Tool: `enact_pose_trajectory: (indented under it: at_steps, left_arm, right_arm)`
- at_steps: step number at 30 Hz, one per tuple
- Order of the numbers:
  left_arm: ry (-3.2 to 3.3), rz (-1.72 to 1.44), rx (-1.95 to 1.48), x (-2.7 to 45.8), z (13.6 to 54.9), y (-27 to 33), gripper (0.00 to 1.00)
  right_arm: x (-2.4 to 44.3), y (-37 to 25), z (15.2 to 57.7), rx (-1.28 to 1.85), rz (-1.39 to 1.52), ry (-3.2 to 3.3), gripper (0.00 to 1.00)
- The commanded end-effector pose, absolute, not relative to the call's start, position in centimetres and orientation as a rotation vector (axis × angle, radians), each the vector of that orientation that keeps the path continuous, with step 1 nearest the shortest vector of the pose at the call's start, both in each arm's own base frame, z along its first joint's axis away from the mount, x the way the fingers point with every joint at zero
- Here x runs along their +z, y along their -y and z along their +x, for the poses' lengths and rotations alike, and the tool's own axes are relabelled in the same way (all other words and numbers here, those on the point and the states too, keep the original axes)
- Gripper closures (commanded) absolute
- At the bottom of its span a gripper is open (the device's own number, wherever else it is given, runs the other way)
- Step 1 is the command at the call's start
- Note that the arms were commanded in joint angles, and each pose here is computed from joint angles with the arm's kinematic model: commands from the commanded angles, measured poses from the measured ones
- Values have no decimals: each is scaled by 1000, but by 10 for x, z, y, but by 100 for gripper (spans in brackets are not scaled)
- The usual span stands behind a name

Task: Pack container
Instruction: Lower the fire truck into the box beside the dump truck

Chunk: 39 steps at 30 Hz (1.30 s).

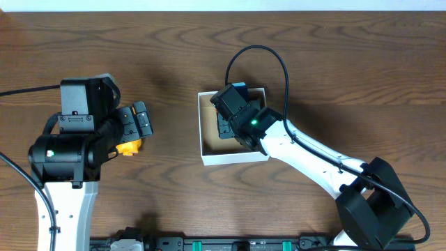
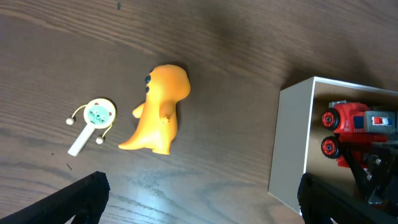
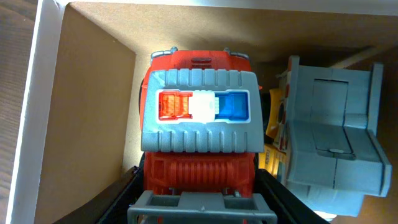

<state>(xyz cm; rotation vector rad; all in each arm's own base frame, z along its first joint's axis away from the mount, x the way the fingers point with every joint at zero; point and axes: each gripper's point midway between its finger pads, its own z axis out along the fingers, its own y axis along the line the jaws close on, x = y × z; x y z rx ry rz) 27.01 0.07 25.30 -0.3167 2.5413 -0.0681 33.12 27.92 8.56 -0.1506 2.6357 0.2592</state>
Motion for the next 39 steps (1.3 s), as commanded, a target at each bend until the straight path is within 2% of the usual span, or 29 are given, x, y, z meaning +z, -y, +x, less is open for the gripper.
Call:
enact_pose_trajectory:
  at_steps: [1, 7, 12, 15, 20, 21, 22, 25, 27, 28, 36, 39]
  left_arm:
    - [-2531, -335, -86, 258, 271, 0, 2]
    - [-2531, -335, -86, 258, 271, 0, 2]
    - [-2531, -335, -86, 258, 271, 0, 2]
    - [-2531, -335, -86, 258, 271, 0, 2]
    - [-2531, -335, -86, 258, 271, 0, 2]
    - [-2531, -335, -86, 258, 271, 0, 2]
    - [-2531, -335, -86, 258, 271, 0, 2]
    - [-2531, -335, -86, 258, 271, 0, 2]
    - [-2531, -335, -86, 258, 271, 0, 2]
    - [-2531, -334, -86, 258, 271, 0, 2]
    - [-2531, -335, -86, 258, 271, 0, 2]
    - [-2531, -335, -86, 258, 271, 0, 2]
  right_arm:
    - [93, -282, 336, 218, -171, -2593, 78]
    - [78, -279, 337, 165, -170, -2612, 79]
    - [60, -278, 335, 134, -182, -2648, 72]
    - [60, -279, 337, 139, -180, -2642, 71]
    - [62, -281, 338, 149, -178, -2633, 62]
    - [62, -281, 339, 151, -177, -2632, 58]
    - [62, -281, 339, 152, -178, -2630, 50]
    - [62, -281, 339, 152, -178, -2630, 18]
    - [62, -281, 338, 150, -178, -2633, 3]
    - [63, -280, 338, 149, -178, -2633, 1]
    - [90, -285, 342, 186, -199, -2586, 1]
    - [109, -287, 344, 214, -203, -2552, 14]
